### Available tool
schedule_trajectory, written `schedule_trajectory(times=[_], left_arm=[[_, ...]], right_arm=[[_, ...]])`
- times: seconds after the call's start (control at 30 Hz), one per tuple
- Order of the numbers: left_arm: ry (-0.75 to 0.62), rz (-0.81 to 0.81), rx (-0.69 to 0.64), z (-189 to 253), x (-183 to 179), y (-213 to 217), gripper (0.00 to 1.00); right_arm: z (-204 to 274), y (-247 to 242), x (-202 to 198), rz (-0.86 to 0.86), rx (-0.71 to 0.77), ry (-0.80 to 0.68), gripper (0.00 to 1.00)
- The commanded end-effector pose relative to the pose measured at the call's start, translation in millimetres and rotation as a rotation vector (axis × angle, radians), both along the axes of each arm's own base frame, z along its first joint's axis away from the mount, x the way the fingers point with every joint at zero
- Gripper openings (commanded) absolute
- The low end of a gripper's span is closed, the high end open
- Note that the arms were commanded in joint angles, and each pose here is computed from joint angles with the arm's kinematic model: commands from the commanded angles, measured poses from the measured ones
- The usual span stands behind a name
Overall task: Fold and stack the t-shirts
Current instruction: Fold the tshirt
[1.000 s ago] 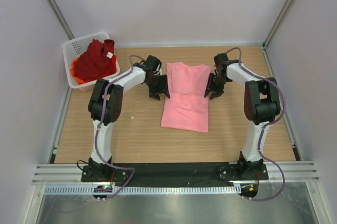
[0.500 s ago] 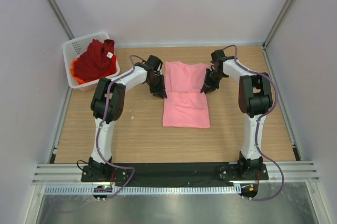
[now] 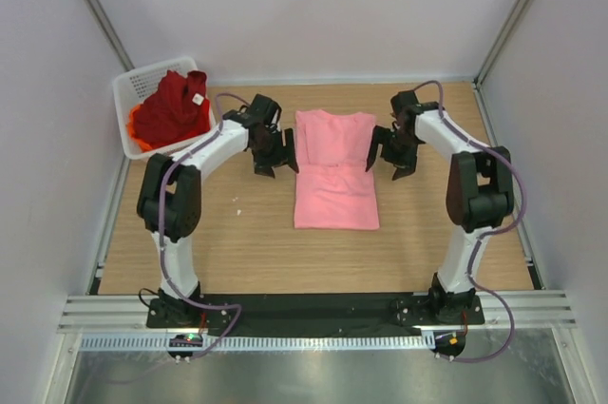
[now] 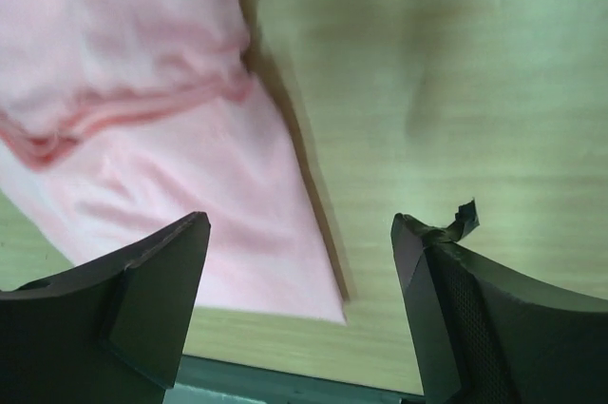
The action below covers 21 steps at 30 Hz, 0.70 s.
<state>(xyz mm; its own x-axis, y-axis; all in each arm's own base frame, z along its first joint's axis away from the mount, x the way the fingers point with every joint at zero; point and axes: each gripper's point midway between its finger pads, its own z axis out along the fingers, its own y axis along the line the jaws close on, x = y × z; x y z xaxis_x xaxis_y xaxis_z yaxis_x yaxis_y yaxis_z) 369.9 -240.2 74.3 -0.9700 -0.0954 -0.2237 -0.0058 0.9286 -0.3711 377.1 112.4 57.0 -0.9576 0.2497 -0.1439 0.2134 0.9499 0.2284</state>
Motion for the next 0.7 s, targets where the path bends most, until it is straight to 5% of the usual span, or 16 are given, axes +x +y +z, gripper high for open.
schedule_trajectory(times=[0.0,0.23,0.67], left_arm=[[0.028,0.002,-0.060,24.7,-49.6,6.0,0.72],[0.130,0.025,-0.173,-1.9,-134.4,-12.6,0.72],[0.029,-0.043,-0.144,-22.0,-112.4,-15.7,0.64]], right_arm=[[36.0,-0.5,-46.1,-0.005,0.059,-0.024,0.85],[2.5,11.2,-124.1,-0.058,0.200,0.042,0.82],[-29.3,8.5,-122.5,-0.029,0.188,-0.009,0.65]])
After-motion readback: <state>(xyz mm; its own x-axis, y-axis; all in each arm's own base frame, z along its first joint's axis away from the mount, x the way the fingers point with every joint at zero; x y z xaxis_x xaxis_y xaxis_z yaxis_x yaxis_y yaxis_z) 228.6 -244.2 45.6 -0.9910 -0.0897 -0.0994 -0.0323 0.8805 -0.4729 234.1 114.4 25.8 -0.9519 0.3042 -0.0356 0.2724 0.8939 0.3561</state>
